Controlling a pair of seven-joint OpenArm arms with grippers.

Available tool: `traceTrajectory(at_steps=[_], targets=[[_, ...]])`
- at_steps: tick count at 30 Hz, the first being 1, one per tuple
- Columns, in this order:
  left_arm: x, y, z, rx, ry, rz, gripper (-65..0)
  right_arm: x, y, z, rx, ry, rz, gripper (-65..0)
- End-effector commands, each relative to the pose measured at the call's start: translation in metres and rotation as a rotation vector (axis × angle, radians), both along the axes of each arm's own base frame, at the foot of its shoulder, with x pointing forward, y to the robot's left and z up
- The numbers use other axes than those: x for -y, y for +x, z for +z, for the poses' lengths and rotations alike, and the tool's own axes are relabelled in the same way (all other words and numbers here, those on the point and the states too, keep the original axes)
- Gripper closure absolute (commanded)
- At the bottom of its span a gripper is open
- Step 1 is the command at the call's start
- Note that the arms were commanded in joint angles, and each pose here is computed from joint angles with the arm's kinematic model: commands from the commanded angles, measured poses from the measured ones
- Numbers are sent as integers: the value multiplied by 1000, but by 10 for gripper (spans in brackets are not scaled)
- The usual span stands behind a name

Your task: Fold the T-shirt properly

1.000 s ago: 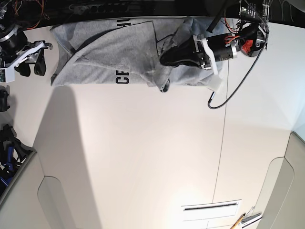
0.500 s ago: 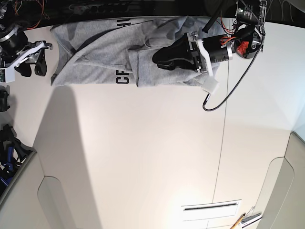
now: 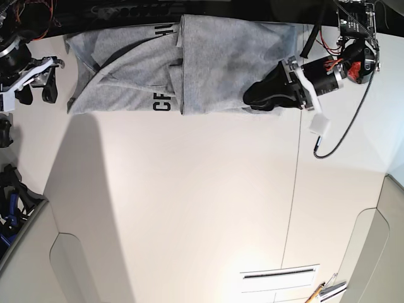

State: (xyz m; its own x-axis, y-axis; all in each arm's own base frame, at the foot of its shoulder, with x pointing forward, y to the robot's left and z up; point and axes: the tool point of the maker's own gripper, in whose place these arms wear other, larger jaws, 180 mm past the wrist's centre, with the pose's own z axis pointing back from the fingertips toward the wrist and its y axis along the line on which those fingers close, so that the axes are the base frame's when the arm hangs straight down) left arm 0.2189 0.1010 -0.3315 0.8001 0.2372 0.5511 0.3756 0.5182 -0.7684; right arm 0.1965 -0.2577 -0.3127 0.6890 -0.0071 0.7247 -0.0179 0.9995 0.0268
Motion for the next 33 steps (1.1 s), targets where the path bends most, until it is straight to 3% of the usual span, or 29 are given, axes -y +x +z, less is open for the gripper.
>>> traceTrajectory(at_steps=[1,4,10,13,19,31,33], targets=[[-6,7,13,47,-10,15,-314,7,2,1,9,-5,0,-383],[-19,10,15,58,9,44,-314,13,-5,-25,-51,83,-22,-383],[-21,12,17,64,14,47,-314,-16,-16,-64,-120,434,-3,-383],[-21,13,17,68,14,47,-314,-24,-14,-72,-118,551,-10,-383],[-21,14,18,71,14,47,-314,-34,-14,-92,-165,641,-22,-383],[-22,15,18,72,15,50,-314,-83,-21,-107,-278,672,115,-381],[-28,16,20,78,21,67,-314,-83,-21,-106,-282,674,119,-337]])
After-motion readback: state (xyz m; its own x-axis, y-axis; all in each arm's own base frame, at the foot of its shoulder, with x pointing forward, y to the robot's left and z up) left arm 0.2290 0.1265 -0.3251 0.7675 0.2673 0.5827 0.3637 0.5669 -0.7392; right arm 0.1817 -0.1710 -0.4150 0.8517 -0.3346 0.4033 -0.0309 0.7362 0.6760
